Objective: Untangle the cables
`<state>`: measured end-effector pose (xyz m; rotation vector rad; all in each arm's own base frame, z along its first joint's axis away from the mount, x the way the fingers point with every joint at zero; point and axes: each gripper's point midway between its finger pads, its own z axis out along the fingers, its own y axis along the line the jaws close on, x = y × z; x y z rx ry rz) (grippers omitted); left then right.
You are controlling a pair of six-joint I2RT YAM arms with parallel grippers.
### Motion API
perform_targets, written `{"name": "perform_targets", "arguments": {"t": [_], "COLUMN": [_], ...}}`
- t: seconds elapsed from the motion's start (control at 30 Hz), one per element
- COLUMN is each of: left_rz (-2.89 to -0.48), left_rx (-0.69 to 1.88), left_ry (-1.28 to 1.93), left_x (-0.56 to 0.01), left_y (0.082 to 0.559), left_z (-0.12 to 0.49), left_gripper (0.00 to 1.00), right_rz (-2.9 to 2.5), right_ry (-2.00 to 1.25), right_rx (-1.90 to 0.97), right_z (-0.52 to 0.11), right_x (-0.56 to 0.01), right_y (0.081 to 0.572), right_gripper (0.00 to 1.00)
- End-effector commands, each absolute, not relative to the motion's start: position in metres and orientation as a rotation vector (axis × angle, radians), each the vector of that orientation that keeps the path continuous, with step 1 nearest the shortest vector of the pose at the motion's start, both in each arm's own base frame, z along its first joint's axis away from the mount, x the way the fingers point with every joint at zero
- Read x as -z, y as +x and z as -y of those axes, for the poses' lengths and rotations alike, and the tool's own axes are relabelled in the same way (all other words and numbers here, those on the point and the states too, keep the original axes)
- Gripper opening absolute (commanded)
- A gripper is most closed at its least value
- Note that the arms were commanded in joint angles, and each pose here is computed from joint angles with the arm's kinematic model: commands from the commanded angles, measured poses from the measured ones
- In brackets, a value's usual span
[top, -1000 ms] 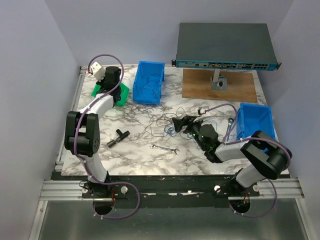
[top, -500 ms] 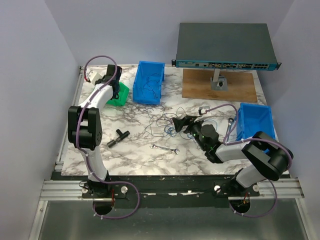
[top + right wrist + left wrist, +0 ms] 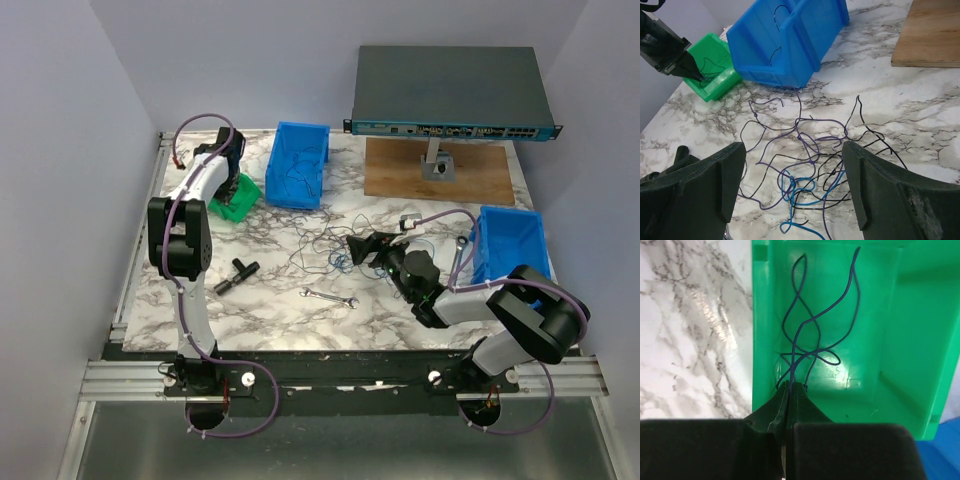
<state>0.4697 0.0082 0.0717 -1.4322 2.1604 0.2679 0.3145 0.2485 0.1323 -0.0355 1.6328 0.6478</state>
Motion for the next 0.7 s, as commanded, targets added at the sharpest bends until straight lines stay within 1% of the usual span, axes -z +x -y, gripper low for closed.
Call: {"name": "perform_targets", "arguments": {"t": [0.0, 0.13, 0.23, 0.37, 0.47, 0.53, 0.57, 0.6, 0.63, 0.67], "left_rz": [-2.271, -2.387, -2.43, -2.441, -2.439, -2.437, -2.437, -2.435, -2.435, -2.433], "left_rx": [-0.323, -0.343, -0.379, -0.325, -0.307, -0.279, -0.272, -0.272, -0.278, -0.28], "left_ry": [-1.442, -1.449, -1.436, -1.408, -1.375, -1.321, -1.295, -1.28, -1.261, -1.246], "left_x": [-0.076, -0.066, -0.062, -0.06, -0.064, -0.069, -0.074, -0.079, -0.083, -0.088], "left_y": [0.443, 0.421, 0.4, 0.381, 0.377, 0.387, 0.394, 0.4, 0.406, 0.411], "left_z": [-0.007, 0.0, 0.002, 0.004, 0.004, 0.005, 0.005, 0.004, 0.003, 0.003], "left_gripper": [0.0, 0.0, 0.0, 0.0, 0.0, 0.0, 0.06, 0.25, 0.46, 0.57], "right_rz": [-1.6, -1.598, -1.598, -1.596, -1.596, -1.596, -1.596, -1.596, -1.596, -1.594], "right_ry": [-0.001, -0.001, 0.002, 0.004, 0.005, 0.004, 0.002, 0.004, 0.005, 0.004], "right_rx": [-0.652, -0.655, -0.656, -0.658, -0.657, -0.659, -0.658, -0.656, -0.656, -0.655], "right_z": [-0.246, -0.246, -0.246, -0.246, -0.245, -0.245, -0.245, -0.245, -0.245, -0.244], "right_x": [-0.141, -0.142, -0.142, -0.142, -0.143, -0.143, -0.143, -0.143, -0.142, -0.143], "right_y": [0.315, 0.314, 0.314, 0.314, 0.314, 0.313, 0.313, 0.314, 0.313, 0.314], "right_gripper": [0.85, 0.85, 0.85, 0.85, 0.85, 0.85, 0.85, 0.85, 0.85, 0.85]}}
